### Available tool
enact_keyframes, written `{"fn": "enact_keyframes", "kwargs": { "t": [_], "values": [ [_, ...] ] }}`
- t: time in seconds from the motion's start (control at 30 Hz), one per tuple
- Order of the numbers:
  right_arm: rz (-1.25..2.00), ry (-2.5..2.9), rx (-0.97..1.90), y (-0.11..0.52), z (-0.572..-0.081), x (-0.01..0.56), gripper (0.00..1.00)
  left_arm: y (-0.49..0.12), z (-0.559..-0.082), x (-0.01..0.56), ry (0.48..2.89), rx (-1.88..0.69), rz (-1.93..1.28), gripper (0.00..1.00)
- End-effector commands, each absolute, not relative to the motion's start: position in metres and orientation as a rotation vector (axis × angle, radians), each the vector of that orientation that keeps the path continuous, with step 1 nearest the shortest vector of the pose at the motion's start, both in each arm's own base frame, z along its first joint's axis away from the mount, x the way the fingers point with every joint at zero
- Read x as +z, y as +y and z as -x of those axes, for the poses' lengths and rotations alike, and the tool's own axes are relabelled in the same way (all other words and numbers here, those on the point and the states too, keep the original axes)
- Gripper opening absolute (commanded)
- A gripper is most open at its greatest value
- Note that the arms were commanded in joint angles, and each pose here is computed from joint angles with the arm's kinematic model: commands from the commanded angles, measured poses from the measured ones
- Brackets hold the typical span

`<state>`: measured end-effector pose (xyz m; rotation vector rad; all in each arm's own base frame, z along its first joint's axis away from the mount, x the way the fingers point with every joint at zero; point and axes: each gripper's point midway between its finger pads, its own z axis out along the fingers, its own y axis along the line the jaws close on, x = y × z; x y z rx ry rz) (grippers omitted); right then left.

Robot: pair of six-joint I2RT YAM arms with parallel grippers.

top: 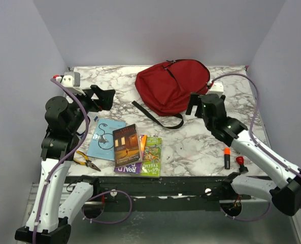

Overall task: Pack the student bag
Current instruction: Adjust the student bag at the center of the board.

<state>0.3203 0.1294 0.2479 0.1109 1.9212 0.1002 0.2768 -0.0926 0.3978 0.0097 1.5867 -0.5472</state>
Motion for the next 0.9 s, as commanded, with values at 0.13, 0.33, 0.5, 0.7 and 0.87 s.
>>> {"fn": "enact_keyframes", "kwargs": {
  "t": [0.13, 0.33, 0.5, 0.7, 0.87],
  "values": [
    [-0.09, 1.975, 0.151, 0.174, -0.371, 0.216, 1.0, -0.084, -0.289, 0.381, 1.625, -0.531, 0.088, 0.99],
    [-0.282, 2.064, 0.363, 0.148, -0.415, 0.178, 1.0, -0.093, -0.286, 0.371, 1.624, -0.571, 0.018, 0.99],
    [-0.431, 2.086, 0.418, 0.114, -0.452, 0.162, 1.0, -0.121, -0.287, 0.36, 1.682, -0.716, -0.08, 0.99],
    [-0.624, 2.083, 0.562, 0.078, -0.493, 0.142, 1.0, -0.152, -0.299, 0.325, 1.861, -0.934, -0.104, 0.99],
    [-0.626, 2.09, 0.666, 0.089, -0.527, 0.127, 1.0, -0.178, -0.303, 0.295, 2.04, -1.159, -0.114, 0.99]
  ]
}}
